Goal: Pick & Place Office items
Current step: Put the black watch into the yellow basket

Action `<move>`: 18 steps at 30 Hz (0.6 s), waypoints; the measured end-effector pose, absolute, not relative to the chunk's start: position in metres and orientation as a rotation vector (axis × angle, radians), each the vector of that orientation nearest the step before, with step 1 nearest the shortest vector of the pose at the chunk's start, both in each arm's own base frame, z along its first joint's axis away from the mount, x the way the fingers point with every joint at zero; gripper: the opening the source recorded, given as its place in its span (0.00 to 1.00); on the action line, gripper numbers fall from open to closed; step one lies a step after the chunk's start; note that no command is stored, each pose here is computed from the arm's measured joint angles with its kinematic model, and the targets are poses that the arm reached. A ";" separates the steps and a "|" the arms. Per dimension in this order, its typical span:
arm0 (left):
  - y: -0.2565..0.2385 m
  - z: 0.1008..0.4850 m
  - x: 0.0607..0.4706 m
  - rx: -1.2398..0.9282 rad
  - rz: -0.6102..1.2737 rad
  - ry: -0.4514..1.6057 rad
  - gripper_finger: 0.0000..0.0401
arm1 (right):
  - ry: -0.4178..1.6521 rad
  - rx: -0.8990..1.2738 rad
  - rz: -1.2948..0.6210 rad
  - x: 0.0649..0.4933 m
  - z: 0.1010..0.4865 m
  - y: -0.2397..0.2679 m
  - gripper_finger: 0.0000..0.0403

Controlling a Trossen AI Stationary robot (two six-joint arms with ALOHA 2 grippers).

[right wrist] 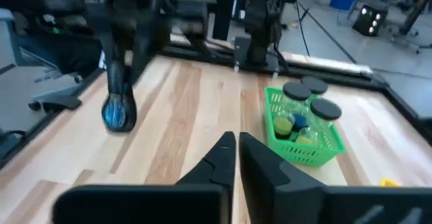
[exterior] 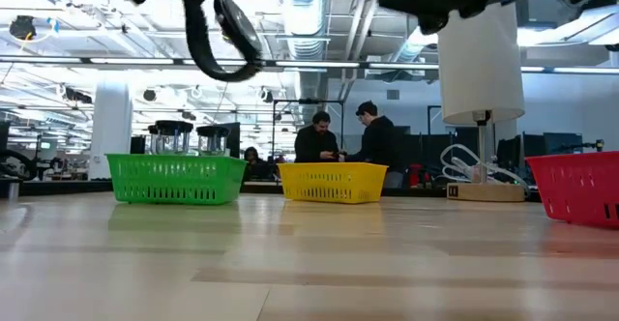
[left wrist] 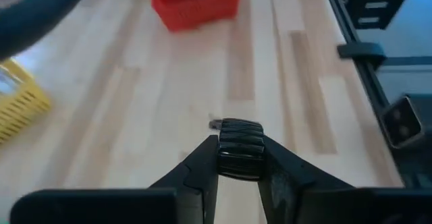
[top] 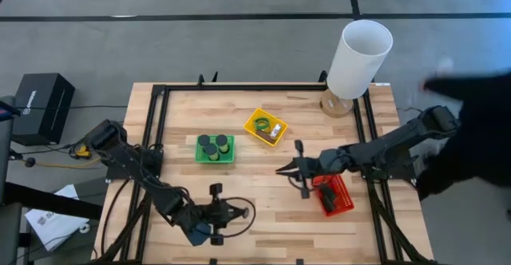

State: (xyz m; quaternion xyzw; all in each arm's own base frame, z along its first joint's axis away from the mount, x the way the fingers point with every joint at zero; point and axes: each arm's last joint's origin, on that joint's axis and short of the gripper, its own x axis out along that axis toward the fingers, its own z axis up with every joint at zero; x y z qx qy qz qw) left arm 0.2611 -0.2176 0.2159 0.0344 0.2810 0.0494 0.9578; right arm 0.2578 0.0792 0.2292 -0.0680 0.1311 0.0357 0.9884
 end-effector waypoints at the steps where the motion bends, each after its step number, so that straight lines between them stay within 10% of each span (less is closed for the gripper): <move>1: -0.216 0.219 0.260 0.091 0.107 0.557 0.20 | 0.275 -0.129 0.063 0.262 0.227 0.079 0.06; 18: -0.206 0.230 0.259 0.292 0.293 0.457 0.20 | 0.369 -0.297 0.073 0.337 0.213 0.097 0.44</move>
